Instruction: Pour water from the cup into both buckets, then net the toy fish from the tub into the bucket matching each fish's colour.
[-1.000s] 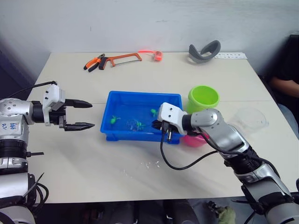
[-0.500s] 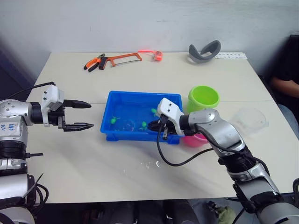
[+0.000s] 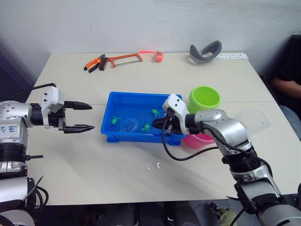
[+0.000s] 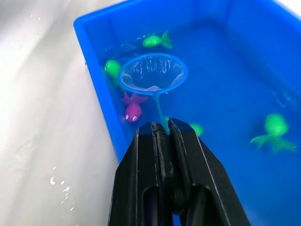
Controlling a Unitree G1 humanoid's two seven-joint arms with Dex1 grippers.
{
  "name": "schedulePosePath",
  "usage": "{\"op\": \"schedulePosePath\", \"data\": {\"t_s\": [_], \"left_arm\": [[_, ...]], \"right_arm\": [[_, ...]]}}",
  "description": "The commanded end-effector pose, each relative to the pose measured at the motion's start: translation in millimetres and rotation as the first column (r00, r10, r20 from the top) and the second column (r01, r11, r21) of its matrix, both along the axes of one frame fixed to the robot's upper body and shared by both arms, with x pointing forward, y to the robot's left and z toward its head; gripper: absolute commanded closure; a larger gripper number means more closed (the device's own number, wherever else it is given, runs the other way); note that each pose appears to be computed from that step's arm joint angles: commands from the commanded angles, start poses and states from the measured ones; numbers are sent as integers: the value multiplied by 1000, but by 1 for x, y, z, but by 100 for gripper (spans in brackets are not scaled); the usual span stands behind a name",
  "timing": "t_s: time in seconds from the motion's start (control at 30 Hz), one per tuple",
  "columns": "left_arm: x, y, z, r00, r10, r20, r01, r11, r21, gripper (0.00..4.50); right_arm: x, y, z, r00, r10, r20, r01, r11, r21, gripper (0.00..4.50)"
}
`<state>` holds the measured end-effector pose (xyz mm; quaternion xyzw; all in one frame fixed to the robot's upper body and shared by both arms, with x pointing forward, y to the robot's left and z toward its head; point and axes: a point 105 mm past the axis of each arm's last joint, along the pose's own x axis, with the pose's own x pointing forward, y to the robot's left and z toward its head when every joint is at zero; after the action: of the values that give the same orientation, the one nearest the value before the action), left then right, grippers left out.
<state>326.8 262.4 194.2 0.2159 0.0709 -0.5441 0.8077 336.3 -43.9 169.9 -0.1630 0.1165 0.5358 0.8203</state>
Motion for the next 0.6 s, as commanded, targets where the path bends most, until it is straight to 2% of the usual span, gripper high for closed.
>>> {"op": "schedulePosePath", "data": {"t_s": [0.03, 0.27, 0.6], "left_arm": [[-4, 2, 8, 999, -3, 33, 4, 1000, -23, 3], [-7, 1, 4, 1000, -4, 25, 4, 1000, -27, 3], [-10, -2, 1, 1000, -9, 18, 9, 999, -32, 3]], "right_arm": [[0, -4, 20, 995, 9, 99, -11, 1000, 24, 450], [-1, -6, 20, 994, 6, 113, -9, 1000, 26, 450], [9, -10, 16, 932, 58, 358, -6, 989, -145, 450]]}}
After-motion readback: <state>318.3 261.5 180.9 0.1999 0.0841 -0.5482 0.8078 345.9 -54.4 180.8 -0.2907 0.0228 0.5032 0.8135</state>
